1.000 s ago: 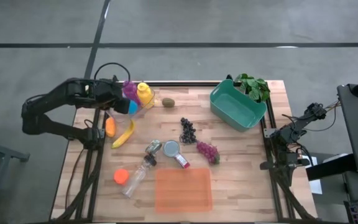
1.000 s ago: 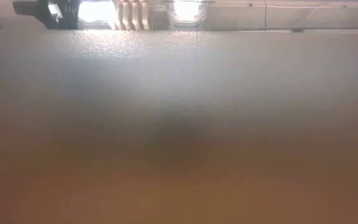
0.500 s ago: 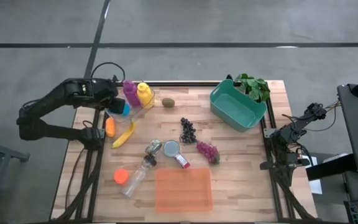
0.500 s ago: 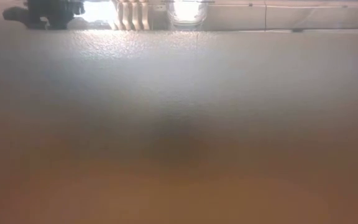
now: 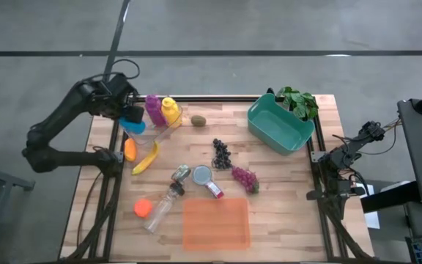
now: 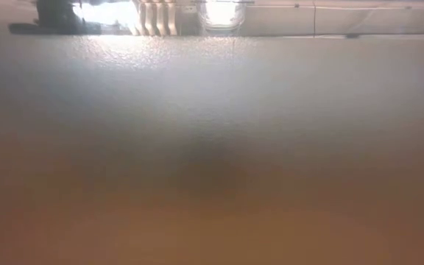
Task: Pick & Place Food Item
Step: Put the blue water bottle into the transparent bin
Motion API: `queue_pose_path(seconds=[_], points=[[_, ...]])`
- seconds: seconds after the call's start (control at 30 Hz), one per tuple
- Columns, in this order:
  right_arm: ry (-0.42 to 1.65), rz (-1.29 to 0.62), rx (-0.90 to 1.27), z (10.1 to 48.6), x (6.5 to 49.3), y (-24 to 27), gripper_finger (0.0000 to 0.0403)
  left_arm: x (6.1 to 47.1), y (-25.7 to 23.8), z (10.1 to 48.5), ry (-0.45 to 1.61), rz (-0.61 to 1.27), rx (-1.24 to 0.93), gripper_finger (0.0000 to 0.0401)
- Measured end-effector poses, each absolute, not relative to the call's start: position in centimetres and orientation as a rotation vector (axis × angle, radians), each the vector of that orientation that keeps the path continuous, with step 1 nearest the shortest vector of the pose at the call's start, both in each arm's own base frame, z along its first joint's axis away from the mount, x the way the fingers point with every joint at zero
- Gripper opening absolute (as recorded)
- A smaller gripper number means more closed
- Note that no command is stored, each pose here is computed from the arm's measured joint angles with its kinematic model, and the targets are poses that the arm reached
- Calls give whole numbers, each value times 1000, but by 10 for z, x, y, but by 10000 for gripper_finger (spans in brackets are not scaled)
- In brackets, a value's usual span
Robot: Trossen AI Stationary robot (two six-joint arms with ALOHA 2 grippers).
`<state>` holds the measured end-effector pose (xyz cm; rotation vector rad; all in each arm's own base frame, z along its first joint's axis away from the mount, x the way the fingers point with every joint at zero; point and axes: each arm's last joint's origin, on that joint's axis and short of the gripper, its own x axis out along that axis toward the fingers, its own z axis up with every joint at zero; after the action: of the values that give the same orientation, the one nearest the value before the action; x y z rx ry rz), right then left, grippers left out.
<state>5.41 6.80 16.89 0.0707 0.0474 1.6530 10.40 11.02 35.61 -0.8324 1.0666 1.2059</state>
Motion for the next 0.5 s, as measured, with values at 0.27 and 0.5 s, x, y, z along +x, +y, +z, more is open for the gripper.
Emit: queue_pose_path(seconds=[0.27, 0.5], points=[[48, 1653, 71, 169, 54, 68, 8, 109, 133, 346, 1133, 1215, -850, 214], [48, 1653, 71, 169, 54, 68, 8, 114, 150, 340, 1134, 1186, -827, 214]])
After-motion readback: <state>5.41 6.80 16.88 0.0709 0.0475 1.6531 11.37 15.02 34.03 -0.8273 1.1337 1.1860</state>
